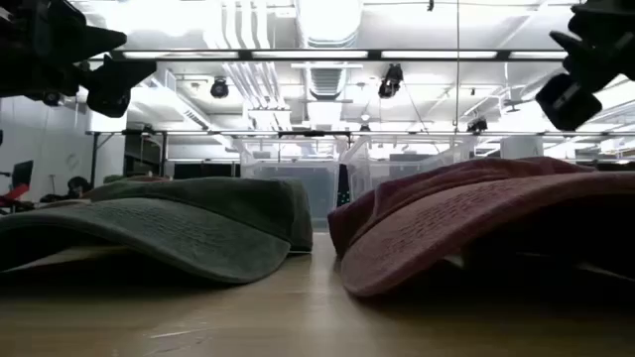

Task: Pick & Place hat
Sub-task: Put the right black cap into the right transparent bin

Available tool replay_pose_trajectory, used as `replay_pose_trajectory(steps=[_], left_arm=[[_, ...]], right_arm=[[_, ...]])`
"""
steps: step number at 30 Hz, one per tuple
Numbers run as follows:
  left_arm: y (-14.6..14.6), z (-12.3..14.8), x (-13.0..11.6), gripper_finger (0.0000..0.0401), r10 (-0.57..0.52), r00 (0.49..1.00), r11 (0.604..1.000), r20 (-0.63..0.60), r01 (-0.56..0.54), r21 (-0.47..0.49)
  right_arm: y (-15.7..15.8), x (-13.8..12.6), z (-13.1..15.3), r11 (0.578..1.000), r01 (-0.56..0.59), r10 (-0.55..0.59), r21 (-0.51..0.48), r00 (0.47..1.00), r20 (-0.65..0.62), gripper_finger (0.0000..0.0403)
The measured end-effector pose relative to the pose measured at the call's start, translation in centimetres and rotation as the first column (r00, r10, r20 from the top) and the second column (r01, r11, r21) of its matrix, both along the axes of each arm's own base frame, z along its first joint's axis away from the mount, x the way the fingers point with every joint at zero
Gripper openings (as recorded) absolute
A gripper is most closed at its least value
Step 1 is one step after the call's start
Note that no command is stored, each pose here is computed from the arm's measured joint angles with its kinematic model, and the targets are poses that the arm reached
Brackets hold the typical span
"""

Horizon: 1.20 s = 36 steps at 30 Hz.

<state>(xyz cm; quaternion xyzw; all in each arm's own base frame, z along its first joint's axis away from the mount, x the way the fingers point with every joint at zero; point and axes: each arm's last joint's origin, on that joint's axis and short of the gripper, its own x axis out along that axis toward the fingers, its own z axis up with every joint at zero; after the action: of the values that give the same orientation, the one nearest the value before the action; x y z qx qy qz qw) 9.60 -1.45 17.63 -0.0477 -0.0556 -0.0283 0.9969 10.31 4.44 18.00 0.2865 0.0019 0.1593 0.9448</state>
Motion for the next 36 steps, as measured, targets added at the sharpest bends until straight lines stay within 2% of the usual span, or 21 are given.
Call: replay_pose_trajectory(steps=[6, 11, 16, 22, 27, 30, 33, 36], left_arm=[[0.0, 0.2, 0.0, 0.0255, -0.001, 1.0, 1.0, 0.005, 0.001, -0.003], [0.0, 0.6, -0.1, 0.0255, 0.0, 1.0, 1.0, 0.018, 0.0, -0.007], [0.0, 0.4, 0.1, 0.0255, -0.003, 1.0, 1.0, -0.008, 0.002, -0.021], [-0.1, 0.1, 0.4, 0.0255, -0.005, 0.999, 0.999, -0.051, 0.003, -0.035], [-0.1, -0.1, 0.6, 0.0255, -0.006, 0.997, 0.999, -0.079, 0.003, -0.043], [-0.1, -0.2, 0.6, 0.0255, -0.006, 0.996, 0.999, -0.086, 0.002, -0.047], [-0.1, -0.2, 0.6, 0.0255, -0.006, 0.996, 0.999, -0.088, 0.002, -0.046], [-0.1, -0.2, 0.6, 0.0255, -0.006, 0.996, 0.999, -0.092, 0.002, -0.045]], right_arm=[[0.0, -0.1, 0.7, 0.991, 0.026, -0.011, -0.13, 0.993, 0.114, 0.01], [0.0, -0.1, 0.8, 0.982, 0.043, -0.015, -0.185, 0.988, 0.151, 0.01], [0.0, -0.1, 0.9, 0.984, 0.04, -0.014, -0.172, 0.989, 0.149, 0.01], [-0.1, -0.2, 1.4, 0.996, 0.032, -0.016, -0.083, 0.983, 0.182, 0.01], [0.0, 0.0, 2.6, 0.995, 0.037, -0.018, -0.098, 0.982, 0.188, 0.0096], [0.2, 0.5, 3.9, 0.99, 0.025, -0.011, -0.138, 0.995, 0.1, 0.0091], [0.5, 1.0, 5.3, 0.98, -0.007, -0.01, -0.197, 0.996, -0.084, 0.0086], [0.6, 1.3, 6.5, 0.972, -0.048, -0.03, -0.231, 0.946, -0.322, 0.0084]])
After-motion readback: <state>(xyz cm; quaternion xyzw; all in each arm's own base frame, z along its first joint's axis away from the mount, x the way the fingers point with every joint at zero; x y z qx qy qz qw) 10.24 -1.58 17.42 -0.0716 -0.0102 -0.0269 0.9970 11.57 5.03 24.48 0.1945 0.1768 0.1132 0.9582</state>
